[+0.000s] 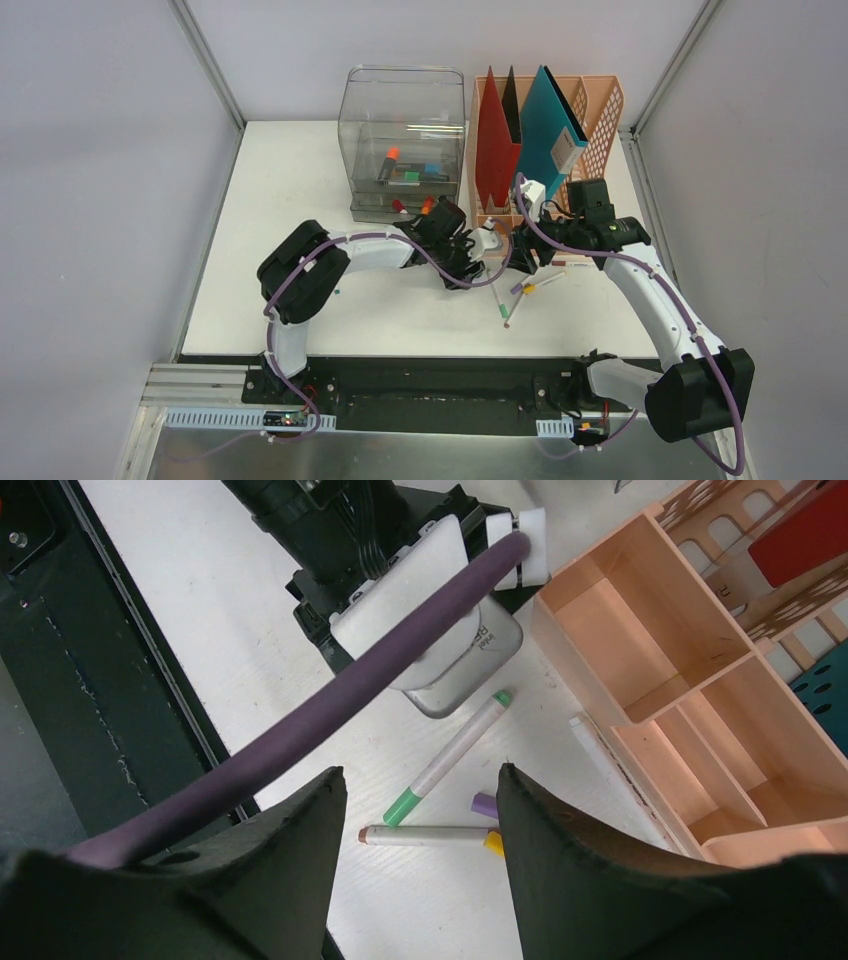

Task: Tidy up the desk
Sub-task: Pick up the stationery from the center of the board.

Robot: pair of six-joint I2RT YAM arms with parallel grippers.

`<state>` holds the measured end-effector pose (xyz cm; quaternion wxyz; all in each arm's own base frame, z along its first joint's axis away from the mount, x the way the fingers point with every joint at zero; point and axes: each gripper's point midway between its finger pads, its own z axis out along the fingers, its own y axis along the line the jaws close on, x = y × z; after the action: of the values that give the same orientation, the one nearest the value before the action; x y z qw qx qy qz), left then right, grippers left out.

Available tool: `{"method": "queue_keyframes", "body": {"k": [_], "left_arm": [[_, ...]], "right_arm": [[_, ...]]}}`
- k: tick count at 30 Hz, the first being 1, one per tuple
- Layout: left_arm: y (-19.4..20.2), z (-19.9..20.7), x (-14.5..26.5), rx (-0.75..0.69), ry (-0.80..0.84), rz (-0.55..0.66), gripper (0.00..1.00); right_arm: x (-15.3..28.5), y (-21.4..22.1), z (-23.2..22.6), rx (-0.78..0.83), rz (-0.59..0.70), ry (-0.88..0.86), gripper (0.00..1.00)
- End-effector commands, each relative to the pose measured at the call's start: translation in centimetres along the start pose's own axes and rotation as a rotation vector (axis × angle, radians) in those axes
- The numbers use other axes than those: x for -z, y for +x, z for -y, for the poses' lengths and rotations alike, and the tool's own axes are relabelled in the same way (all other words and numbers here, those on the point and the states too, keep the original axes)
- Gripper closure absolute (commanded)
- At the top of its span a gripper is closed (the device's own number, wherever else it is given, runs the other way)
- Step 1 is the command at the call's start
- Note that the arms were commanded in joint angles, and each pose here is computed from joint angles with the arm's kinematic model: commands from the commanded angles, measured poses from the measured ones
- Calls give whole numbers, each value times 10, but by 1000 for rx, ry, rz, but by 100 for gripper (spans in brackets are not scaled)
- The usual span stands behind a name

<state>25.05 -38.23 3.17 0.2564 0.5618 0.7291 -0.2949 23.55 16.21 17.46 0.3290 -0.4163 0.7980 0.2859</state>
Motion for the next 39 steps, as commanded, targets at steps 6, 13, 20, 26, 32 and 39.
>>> {"method": "queue_keyframes", "body": {"k": [6, 13, 20, 26, 32, 39], "left_arm": [[3, -6, -9, -105, -102, -49, 59], [16, 0, -9, -119, -128, -88, 76], [21, 10, 1, -93, -134, -68, 93], [17, 19, 16, -36, -153, 5, 100], [16, 22, 34, 64, -221, 102, 100], [17, 4, 67, 196, -422, 201, 100]], "right_arm": [[2, -7, 1, 37, 20, 6, 40], [2, -6, 1, 37, 20, 6, 40], [2, -6, 1, 37, 19, 7, 41], [2, -6, 1, 37, 17, 10, 40], [3, -6, 1, 39, 18, 12, 40], [3, -6, 1, 41, 20, 12, 40]]}}
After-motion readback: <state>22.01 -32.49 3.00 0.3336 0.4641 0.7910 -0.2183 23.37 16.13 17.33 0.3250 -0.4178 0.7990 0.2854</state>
